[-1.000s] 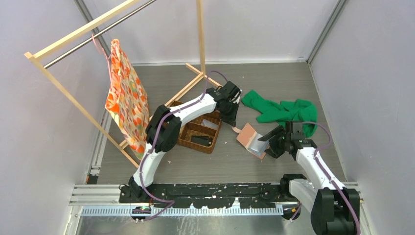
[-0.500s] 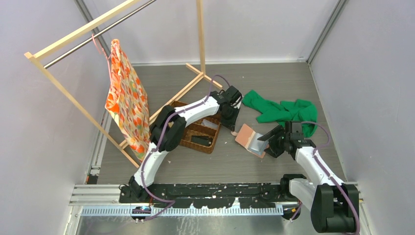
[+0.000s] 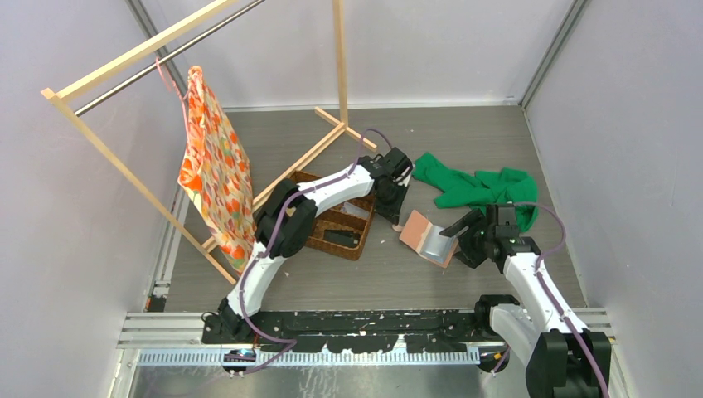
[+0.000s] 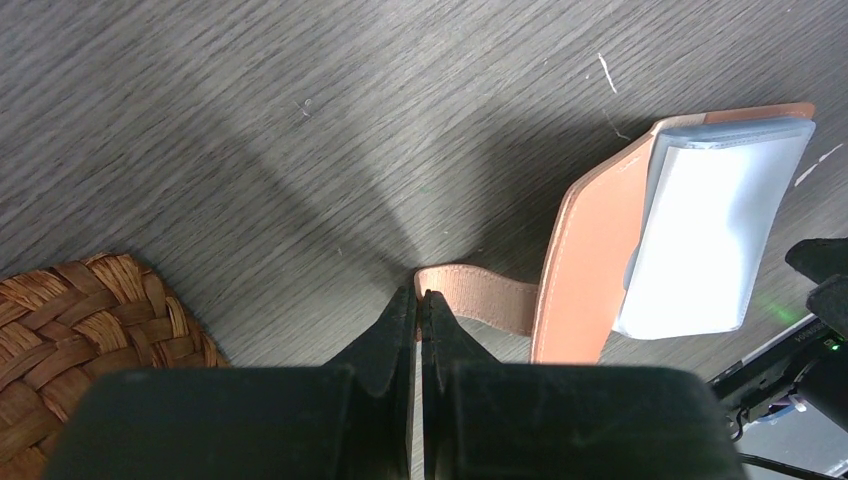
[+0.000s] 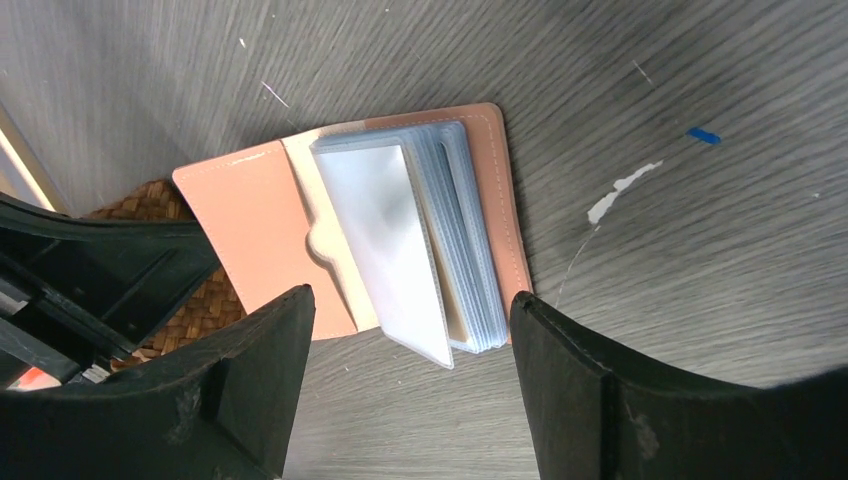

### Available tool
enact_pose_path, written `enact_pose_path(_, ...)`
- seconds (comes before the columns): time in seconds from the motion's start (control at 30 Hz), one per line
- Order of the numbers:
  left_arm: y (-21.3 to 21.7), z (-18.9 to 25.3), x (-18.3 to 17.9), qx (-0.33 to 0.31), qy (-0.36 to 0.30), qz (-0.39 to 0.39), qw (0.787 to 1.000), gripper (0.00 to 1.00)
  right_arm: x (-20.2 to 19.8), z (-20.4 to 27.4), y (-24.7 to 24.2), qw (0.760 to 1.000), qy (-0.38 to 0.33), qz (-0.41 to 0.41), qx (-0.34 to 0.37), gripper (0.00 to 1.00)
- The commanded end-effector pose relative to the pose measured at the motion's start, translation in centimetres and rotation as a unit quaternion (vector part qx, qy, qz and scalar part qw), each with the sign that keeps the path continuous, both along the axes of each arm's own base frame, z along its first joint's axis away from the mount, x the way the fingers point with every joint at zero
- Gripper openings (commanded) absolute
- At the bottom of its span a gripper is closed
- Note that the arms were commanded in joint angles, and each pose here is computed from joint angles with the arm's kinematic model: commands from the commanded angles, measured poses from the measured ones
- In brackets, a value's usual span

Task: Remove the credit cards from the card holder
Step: Open the card holder at the center of the board.

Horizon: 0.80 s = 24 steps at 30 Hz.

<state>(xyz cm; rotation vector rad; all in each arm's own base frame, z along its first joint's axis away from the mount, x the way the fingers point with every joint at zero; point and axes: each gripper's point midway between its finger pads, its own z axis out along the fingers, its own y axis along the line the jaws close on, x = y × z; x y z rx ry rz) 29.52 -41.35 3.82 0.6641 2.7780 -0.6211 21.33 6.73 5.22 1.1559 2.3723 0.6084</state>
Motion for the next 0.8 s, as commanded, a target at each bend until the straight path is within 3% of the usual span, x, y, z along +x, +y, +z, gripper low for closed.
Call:
enact_pose_path(0.0, -0.4, 1.0, 0.3, -0.004, -0.015, -0.007, 1.0, 0.01, 1.0, 1.3, -0.1, 1.0, -0.024, 0.009, -0.009, 0.76)
enact_pose_path(0.13, -0.3, 2.0, 0.5, -0.007, -0.028, -0.005, 1.0, 0.01, 1.3, 1.1, 0.2, 1.0, -0.025, 0.009, 0.001, 0.76)
enact_pose_path(0.33, -0.8, 5.5, 0.9, -0.034, -0.054, 0.003, 0.998, 0.26, 1.3, 1.2, -0.2, 1.0, -0.028, -0.003, -0.008, 0.76)
enact_pose_path(0.53, -1.6, 12.1, 0.6, -0.104, -0.085, 0.007, 0.991, 0.45, 0.7, 1.4, -1.0, 0.999, -0.025, -0.009, -0.03, 0.77)
enact_pose_path(0.77, -2.9, 17.4, -1.9, -0.186, -0.108, -0.015, 0.976, 0.47, 0.9, 1.5, -1.4, 0.999, -0.021, -0.009, -0.043, 0.77)
